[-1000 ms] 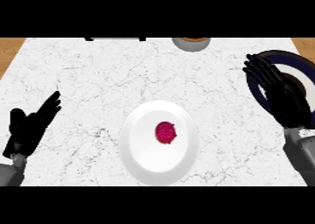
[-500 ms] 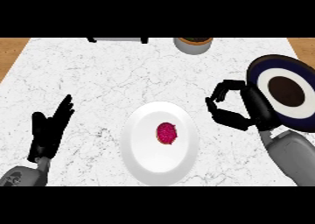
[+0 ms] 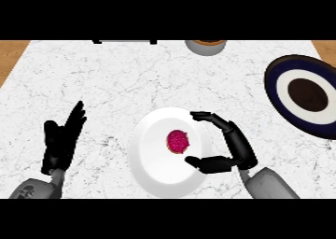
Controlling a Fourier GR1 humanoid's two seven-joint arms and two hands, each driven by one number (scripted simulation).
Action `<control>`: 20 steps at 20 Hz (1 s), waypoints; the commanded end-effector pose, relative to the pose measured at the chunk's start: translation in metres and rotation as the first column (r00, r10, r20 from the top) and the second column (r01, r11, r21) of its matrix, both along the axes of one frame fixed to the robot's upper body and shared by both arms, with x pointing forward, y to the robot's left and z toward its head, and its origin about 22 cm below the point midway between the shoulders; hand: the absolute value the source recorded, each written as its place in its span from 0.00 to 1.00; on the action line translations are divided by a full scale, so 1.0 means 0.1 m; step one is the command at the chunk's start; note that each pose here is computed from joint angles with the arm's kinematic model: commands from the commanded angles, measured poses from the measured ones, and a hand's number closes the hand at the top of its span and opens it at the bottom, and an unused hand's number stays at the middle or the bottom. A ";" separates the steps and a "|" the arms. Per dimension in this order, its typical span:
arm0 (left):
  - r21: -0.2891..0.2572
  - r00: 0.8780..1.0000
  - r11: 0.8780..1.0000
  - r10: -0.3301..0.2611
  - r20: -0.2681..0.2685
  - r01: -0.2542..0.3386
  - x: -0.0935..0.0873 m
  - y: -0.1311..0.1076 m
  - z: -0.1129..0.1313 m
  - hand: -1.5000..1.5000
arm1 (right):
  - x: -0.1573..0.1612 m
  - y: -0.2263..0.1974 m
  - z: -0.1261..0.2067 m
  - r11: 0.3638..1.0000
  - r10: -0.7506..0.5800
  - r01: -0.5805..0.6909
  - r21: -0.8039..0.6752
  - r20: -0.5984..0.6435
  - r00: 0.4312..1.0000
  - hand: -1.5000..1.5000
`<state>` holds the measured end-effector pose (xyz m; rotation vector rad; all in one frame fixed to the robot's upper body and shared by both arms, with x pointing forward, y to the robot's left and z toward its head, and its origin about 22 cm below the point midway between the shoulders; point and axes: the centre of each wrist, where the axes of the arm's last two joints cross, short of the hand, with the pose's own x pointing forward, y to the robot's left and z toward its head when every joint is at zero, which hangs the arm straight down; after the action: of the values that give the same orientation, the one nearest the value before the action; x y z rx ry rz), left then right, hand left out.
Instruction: Pick the cupcake from the plate and place it in the plate
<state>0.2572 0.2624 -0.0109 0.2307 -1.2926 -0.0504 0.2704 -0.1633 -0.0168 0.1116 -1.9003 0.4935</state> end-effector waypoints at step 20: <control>0.002 1.000 1.000 0.020 -0.008 -0.020 -0.15 -0.15 -0.03 0.50 | 0.32 0.58 0.81 0.547 0.111 -0.295 -0.784 -0.281 0.953 0.00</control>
<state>0.2488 0.2480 -0.0164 0.2417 -1.2800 -0.0345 0.3044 -0.1163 0.0613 -0.2409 -1.4058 1.3616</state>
